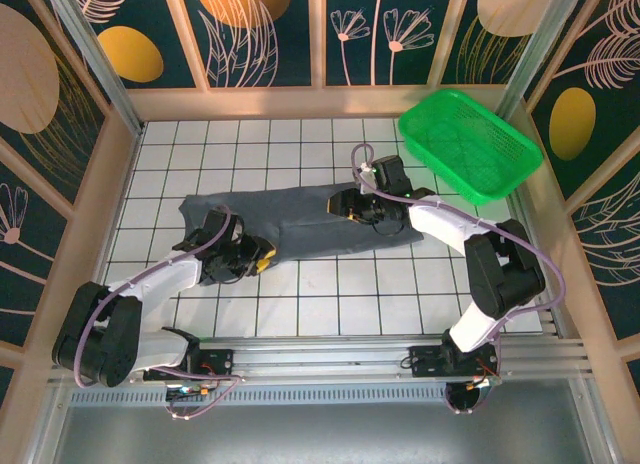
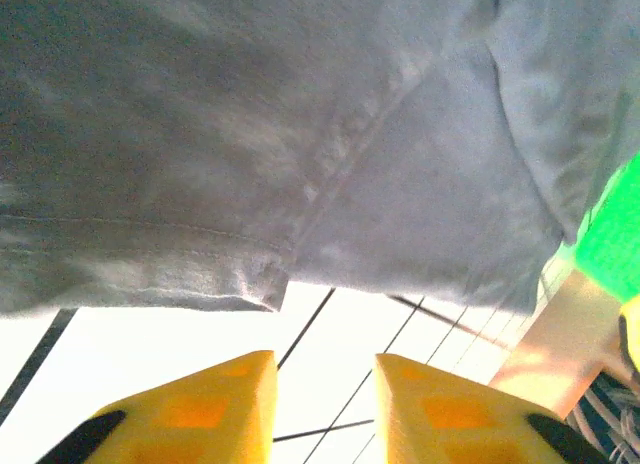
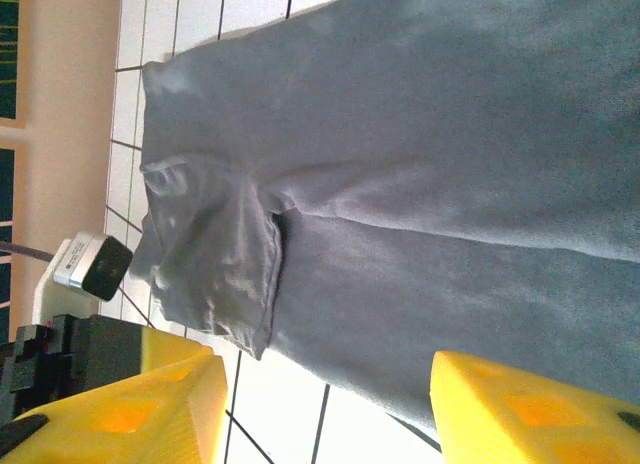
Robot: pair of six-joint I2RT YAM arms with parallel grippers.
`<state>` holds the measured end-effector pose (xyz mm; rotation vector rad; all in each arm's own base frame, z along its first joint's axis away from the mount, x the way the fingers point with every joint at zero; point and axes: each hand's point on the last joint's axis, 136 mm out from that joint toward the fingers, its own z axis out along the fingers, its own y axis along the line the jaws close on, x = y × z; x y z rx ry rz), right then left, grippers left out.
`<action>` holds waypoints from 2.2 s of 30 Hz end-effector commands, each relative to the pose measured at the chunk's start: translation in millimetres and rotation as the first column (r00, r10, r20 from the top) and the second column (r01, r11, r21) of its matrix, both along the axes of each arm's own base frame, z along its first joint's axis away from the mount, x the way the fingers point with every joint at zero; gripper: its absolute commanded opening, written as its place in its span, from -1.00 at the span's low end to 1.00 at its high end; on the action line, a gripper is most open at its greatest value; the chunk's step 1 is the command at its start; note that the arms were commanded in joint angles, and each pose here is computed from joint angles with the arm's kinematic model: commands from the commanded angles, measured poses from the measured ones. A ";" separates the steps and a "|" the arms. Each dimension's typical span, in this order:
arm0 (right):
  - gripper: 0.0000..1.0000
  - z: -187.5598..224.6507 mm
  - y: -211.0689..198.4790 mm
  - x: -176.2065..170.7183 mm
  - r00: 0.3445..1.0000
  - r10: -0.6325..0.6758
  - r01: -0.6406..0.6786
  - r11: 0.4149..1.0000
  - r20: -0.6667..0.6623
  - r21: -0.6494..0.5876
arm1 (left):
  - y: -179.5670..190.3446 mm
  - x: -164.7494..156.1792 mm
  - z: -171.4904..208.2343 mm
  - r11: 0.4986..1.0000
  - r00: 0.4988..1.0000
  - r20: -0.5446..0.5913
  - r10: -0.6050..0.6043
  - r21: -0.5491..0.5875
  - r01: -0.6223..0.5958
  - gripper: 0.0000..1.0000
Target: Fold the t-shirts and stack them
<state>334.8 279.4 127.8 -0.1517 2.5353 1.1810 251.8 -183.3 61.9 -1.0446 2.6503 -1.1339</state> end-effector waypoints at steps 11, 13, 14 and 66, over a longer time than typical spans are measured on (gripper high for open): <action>0.13 4.5 41.3 -19.5 0.989 0.137 -0.137 0.991 0.053 0.003 | 157.7 41.3 21.5 0.884 0.992 0.028 0.126 0.451 -0.125 -0.52; 0.13 3.9 50.3 -24.2 0.985 0.166 -0.167 0.986 0.049 0.004 | 178.5 48.2 12.5 0.860 0.986 0.026 0.164 0.486 -0.156 -0.56; 0.13 5.4 54.8 -26.5 0.982 0.181 -0.182 0.983 0.053 0.008 | 185.5 51.4 7.1 0.857 0.984 0.027 0.177 0.487 -0.168 -0.56; 0.14 7.1 54.8 -19.8 0.988 0.151 -0.151 0.988 0.032 -0.019 | 211.8 151.0 24.6 0.825 0.999 0.026 0.035 0.563 -0.044 -1.00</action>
